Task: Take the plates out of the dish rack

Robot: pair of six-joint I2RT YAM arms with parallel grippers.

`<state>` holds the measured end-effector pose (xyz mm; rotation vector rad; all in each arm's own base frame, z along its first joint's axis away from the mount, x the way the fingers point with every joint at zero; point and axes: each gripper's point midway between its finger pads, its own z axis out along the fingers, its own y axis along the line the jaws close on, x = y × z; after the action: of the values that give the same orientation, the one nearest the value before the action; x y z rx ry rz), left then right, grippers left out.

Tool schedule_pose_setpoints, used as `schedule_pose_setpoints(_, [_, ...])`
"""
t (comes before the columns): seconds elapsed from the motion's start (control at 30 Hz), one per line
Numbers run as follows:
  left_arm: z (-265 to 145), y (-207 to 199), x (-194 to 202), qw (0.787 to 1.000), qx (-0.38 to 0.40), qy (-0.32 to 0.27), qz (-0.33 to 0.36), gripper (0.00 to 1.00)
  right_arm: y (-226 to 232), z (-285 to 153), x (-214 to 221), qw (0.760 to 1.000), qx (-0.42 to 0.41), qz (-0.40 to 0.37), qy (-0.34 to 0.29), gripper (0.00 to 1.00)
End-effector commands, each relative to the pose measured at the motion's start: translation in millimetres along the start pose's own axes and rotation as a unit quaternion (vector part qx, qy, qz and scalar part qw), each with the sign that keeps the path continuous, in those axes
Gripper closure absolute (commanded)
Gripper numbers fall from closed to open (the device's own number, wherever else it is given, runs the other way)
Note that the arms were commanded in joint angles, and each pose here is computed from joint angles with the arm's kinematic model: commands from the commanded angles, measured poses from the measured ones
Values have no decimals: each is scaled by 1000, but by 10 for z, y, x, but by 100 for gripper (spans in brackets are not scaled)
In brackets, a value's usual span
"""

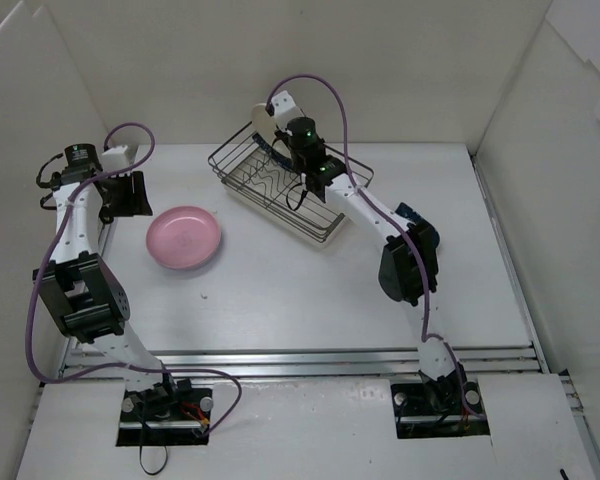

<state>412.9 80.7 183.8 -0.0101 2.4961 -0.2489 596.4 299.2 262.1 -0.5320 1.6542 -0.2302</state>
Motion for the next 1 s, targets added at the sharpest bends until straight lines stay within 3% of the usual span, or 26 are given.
schedule_pose_setpoints(0.0, [-297,-76,-236,999,-4,-47,16,51,-800,-557,-1207,983,88,62,-147,100])
schedule_pose_setpoints(0.2, [-409,-131,-321,998,1,-63,20,51,-913,-832,-1401,978,82,93,-167,100])
schedule_pose_setpoints(0.4, [-647,-598,-444,989,111,-83,59,42,-1064,-1130,-1613,967,63,166,-181,100])
schedule_pose_setpoints(0.47, [-752,-749,-489,983,137,-96,72,35,-982,-1200,-1596,966,32,197,-166,100])
schedule_pose_setpoints(0.5, [-794,-827,-527,981,143,-104,83,25,-896,-1223,-1605,965,8,204,-164,100])
schedule_pose_setpoints(0.63, [-978,-1006,-641,972,152,-137,113,21,-549,-1218,-1408,956,-60,263,-117,100])
schedule_pose_setpoints(0.77, [-1156,-1247,-756,960,171,-170,141,21,-1,-1184,-1254,919,-155,357,-61,100])
schedule_pose_setpoints(0.97, [-1089,-1174,-852,965,151,-188,107,22,956,-1274,-940,862,-290,412,46,100])
